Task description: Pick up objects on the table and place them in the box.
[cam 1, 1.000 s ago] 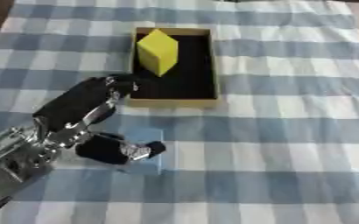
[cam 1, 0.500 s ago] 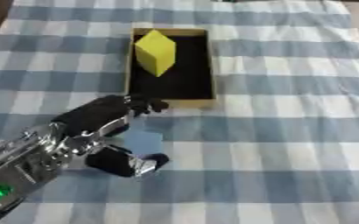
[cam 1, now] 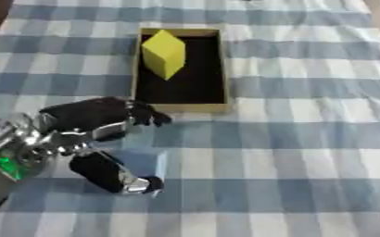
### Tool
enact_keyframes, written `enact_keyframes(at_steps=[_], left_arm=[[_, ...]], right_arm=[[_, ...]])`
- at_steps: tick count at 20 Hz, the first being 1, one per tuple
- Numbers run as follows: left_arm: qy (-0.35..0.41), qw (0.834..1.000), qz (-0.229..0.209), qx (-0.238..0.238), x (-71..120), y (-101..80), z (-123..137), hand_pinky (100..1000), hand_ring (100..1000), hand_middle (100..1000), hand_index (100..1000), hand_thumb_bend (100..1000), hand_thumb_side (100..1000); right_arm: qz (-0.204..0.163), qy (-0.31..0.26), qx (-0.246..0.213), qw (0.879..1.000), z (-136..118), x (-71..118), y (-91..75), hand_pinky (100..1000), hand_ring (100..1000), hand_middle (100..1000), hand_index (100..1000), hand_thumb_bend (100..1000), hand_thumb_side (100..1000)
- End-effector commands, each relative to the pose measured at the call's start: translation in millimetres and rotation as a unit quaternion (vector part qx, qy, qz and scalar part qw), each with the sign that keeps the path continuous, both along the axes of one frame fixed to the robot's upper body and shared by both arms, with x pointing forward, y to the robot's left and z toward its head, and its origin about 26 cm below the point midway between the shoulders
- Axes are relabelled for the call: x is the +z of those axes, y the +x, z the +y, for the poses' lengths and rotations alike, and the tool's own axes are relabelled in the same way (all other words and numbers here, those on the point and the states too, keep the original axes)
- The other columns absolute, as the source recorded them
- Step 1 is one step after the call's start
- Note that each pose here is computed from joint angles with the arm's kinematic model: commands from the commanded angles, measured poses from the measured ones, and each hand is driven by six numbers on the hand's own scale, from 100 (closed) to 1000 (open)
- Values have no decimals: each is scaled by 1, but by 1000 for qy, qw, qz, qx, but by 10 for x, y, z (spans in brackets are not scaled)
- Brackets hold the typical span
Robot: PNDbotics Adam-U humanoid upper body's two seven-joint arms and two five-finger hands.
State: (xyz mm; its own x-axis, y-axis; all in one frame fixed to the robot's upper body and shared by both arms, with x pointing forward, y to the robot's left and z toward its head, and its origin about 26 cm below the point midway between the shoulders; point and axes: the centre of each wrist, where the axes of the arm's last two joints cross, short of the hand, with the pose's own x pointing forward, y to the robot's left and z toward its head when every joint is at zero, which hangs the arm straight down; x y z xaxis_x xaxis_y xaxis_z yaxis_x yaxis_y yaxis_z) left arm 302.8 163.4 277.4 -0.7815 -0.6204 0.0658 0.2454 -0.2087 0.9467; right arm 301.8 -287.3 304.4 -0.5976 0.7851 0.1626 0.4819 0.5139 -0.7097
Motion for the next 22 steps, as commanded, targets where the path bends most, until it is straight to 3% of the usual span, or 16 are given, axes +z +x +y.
enact_keyframes(at_steps=[1, 7, 16, 22], left_arm=[[1, 1000, -24, 2, 280, -66, 95, 783, 830, 802, 958, 418, 675], [-20, 999, -50, -4, 372, -69, 141, 781, 828, 797, 954, 422, 684], [29, 999, -14, -23, 271, -64, 134, 804, 852, 821, 965, 494, 587], [58, 998, -4, -21, 203, -65, 103, 810, 860, 824, 965, 459, 559]], right_arm=[[-14, -3, -5, 1000, -25, 80, -47, 818, 800, 603, 826, 100, 878], [-9, -4, -8, 1000, -36, 52, -46, 818, 799, 602, 826, 100, 876], [-6, 1, -7, 1000, -34, 34, -43, 818, 797, 598, 824, 100, 880], [-4, 5, -7, 1000, -32, 20, -41, 817, 795, 596, 823, 100, 883]])
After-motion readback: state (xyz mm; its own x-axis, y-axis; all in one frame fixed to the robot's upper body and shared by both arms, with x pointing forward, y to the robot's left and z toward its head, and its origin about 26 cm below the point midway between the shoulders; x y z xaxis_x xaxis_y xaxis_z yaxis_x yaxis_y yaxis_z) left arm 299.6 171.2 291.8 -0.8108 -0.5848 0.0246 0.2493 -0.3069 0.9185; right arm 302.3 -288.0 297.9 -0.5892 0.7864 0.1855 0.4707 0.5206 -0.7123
